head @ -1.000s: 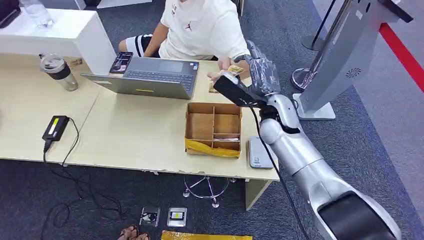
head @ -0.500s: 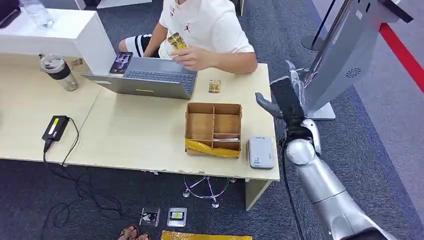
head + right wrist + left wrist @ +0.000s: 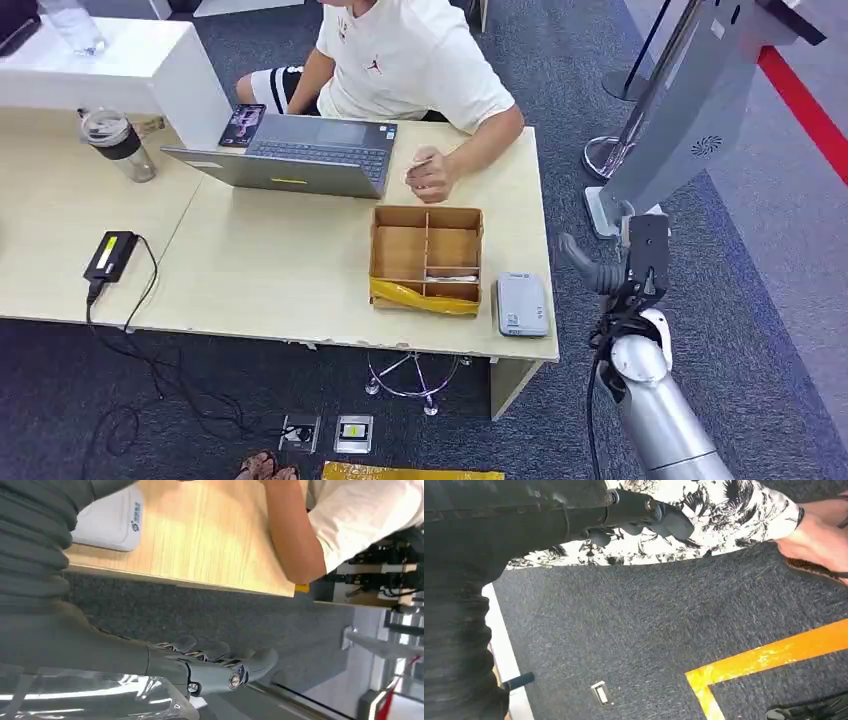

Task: Pass the card to the sensor for recognition and then transmit it.

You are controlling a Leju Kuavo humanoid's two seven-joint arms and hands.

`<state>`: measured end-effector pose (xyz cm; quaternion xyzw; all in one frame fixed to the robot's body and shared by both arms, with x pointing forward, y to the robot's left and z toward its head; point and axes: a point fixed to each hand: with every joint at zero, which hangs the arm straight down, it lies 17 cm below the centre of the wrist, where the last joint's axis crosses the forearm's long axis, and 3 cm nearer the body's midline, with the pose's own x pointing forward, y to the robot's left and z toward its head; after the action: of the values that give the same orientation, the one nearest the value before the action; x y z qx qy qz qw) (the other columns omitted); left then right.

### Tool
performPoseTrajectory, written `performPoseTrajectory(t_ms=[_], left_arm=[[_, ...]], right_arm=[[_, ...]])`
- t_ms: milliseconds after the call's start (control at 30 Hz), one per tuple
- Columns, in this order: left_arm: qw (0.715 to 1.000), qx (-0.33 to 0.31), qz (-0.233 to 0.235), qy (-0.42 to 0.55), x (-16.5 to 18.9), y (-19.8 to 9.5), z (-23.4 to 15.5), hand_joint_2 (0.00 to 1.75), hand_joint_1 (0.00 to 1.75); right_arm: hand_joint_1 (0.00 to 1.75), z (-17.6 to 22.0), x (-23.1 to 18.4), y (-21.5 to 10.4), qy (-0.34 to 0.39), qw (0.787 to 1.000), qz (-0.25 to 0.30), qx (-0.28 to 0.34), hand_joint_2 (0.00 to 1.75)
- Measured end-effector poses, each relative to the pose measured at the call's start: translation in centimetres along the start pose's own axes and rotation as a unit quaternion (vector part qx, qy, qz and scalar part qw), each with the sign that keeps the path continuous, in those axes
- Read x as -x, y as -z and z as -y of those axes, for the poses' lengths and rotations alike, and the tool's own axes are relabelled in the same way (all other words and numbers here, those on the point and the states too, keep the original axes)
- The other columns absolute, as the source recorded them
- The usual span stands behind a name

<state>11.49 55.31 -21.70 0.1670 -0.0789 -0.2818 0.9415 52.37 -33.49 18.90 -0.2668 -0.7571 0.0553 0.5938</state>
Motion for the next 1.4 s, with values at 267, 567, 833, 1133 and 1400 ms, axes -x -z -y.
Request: performPoseTrajectory(t_ms=[267,567,833,1133,1400], left_arm=[[1.0,-0.005,0.007,-0.003,-0.3,0.1,-0.1,1.75,0.0],[0.998,-0.044,0.03,0.018,-1.4,0.3,-1.2,1.75,0.0],[0.999,-0.037,0.034,0.02,-2.4,0.5,0.0,1.75,0.0],[0.999,-0.038,0.024,0.011,-2.6,0.6,0.6,1.75,0.0],[0.999,-0.04,0.022,0.008,-2.8,0.7,0.9,1.75,0.0]], right_arm=[[0.0,-4.8,-8.4,-2.4,-0.122,0.979,0.138,-0.09,1.75],[0.0,-12.3,-18.0,-8.6,-0.195,0.917,0.299,-0.181,1.75],[0.0,-17.5,-19.0,-13.0,-0.236,0.878,0.332,-0.249,1.75],[0.0,-19.0,-16.3,-12.9,-0.253,0.884,0.293,-0.261,1.75],[0.0,-19.3,-13.3,-11.9,-0.267,0.895,0.256,-0.252,1.75]])
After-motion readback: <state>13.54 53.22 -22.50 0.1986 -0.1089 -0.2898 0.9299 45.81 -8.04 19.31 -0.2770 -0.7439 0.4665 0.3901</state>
